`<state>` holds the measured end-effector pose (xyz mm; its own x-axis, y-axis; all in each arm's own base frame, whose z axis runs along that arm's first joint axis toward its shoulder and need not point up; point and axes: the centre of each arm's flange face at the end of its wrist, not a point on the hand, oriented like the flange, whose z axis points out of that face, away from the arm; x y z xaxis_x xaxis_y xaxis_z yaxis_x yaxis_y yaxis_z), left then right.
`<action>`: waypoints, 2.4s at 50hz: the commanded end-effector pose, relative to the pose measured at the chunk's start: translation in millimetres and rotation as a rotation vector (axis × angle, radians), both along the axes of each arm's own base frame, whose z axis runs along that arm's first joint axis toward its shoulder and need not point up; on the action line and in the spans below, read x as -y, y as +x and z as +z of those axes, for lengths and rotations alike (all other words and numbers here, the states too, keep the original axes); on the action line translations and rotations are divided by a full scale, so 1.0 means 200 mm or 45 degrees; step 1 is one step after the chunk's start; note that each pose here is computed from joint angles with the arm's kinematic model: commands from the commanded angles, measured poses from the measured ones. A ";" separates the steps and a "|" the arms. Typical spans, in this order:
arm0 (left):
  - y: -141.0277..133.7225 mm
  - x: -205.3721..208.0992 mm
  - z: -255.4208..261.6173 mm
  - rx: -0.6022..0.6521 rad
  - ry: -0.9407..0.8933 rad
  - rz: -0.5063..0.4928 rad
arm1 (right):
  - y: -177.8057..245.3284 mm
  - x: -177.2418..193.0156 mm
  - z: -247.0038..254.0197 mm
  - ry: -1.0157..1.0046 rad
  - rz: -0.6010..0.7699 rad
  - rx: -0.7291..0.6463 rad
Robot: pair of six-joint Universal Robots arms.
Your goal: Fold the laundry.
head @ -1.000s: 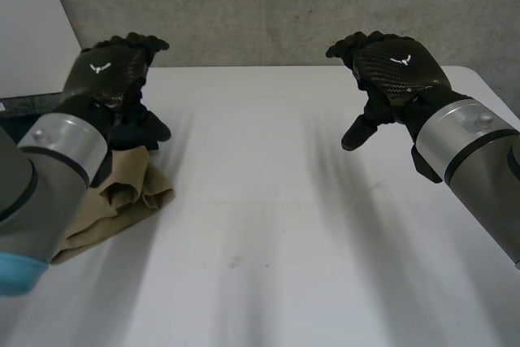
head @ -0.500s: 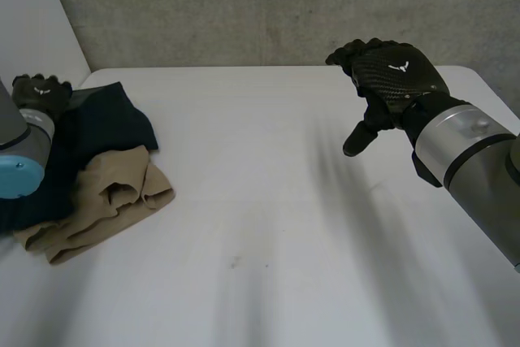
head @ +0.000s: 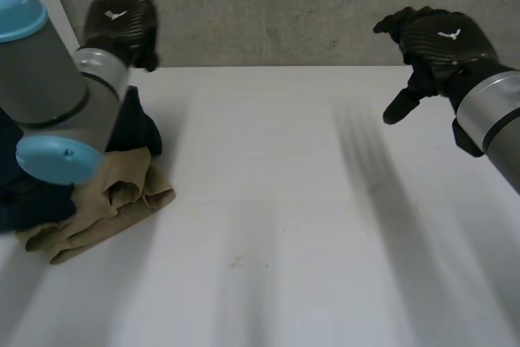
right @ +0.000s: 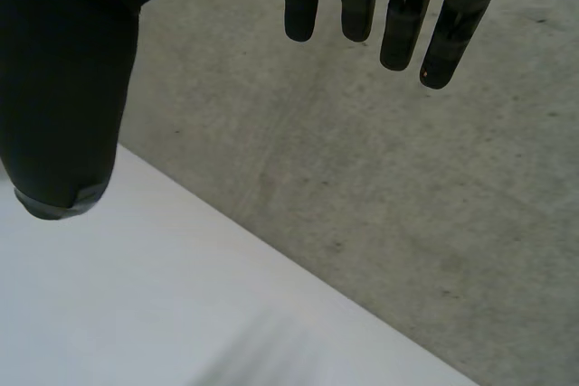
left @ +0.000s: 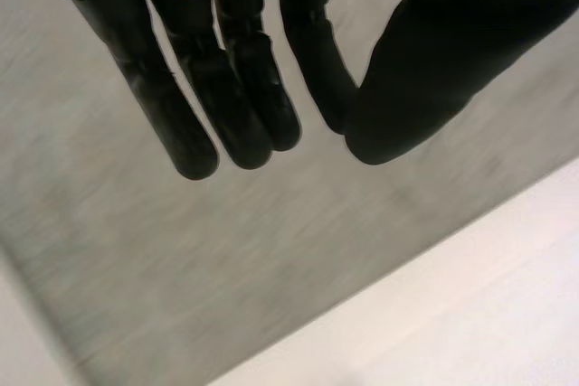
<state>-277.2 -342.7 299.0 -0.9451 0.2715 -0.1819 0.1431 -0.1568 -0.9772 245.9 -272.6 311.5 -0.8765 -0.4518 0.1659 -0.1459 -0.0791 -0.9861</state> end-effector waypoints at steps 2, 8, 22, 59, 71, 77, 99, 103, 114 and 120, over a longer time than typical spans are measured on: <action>-0.51 -0.73 -0.12 -0.063 0.173 -0.596 | -0.08 0.06 0.08 -0.058 -0.073 0.017; -0.64 -1.06 -0.31 -0.026 0.351 -0.939 | -0.13 0.10 0.09 -0.065 -0.116 0.019; -0.19 -0.30 -0.19 0.144 0.091 -0.181 | -0.12 0.09 0.07 -0.047 -0.105 0.012; 0.35 0.56 -0.47 0.554 0.089 0.362 | -0.11 0.09 0.04 -0.022 -0.093 0.003; -0.36 -0.16 0.06 -0.111 0.017 -0.217 | -0.13 0.10 0.13 -0.092 -0.115 0.025; -0.59 -0.52 -0.07 -0.157 0.230 -0.529 | -0.16 0.13 0.16 -0.113 -0.136 0.030; 0.05 0.18 -0.26 0.396 0.171 0.112 | -0.17 0.13 0.13 -0.082 -0.122 0.019; 0.25 0.31 -0.34 0.515 0.241 0.226 | -0.17 0.13 0.12 -0.074 -0.118 0.017; 0.55 0.58 -0.62 0.637 0.363 0.383 | -0.16 0.13 0.09 -0.050 -0.111 0.009; 0.60 0.66 -0.69 0.638 0.378 0.412 | -0.16 0.13 0.08 -0.043 -0.111 0.007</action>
